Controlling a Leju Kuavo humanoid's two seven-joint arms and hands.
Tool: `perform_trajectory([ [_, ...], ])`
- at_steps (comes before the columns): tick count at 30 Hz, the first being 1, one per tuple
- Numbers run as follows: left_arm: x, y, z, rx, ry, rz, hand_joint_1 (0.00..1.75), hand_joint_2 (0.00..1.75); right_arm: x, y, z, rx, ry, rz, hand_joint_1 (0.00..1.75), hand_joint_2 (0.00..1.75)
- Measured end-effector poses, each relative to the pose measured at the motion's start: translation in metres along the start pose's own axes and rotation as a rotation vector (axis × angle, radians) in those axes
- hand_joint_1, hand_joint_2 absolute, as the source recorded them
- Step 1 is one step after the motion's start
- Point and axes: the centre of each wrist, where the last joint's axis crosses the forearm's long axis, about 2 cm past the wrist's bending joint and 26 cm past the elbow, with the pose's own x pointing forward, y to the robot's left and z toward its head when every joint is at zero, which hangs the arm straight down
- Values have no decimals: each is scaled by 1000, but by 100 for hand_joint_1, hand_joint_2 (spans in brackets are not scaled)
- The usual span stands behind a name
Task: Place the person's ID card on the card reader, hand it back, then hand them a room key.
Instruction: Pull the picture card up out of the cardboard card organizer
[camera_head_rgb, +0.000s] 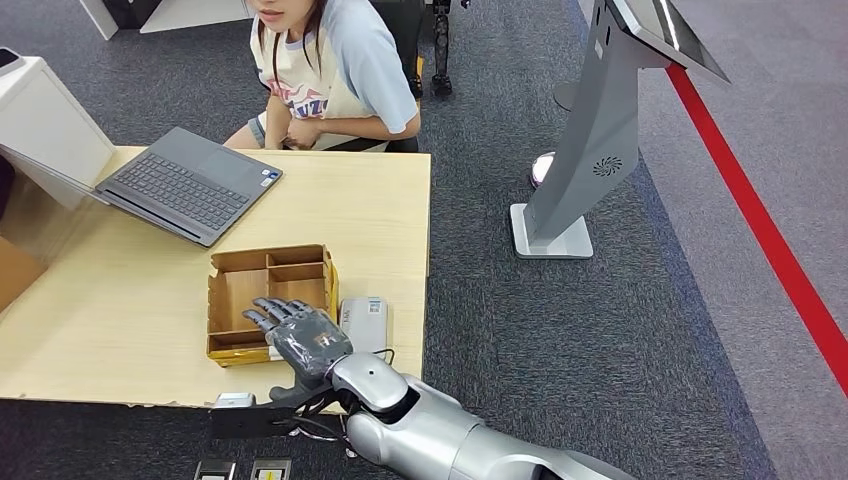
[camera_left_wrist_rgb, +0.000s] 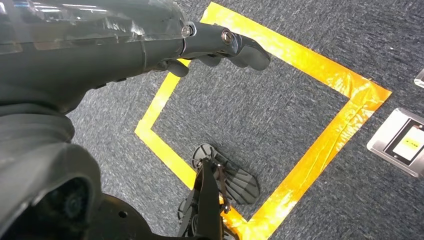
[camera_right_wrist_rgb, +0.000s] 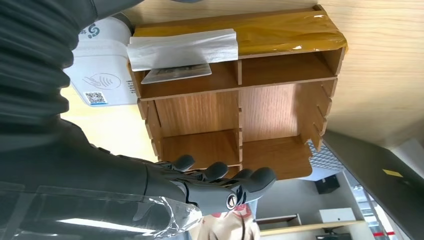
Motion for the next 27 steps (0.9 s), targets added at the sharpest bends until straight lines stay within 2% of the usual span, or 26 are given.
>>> perform_trajectory([
  [11, 0, -1, 0, -24, -15, -7, 0, 0, -2, 3, 3, -81, -24, 65, 0, 175],
  [27, 0, -1, 0, -31, -22, -19, 0, 0, -3, 14, 6, -108, -25, 113, 0, 175],
])
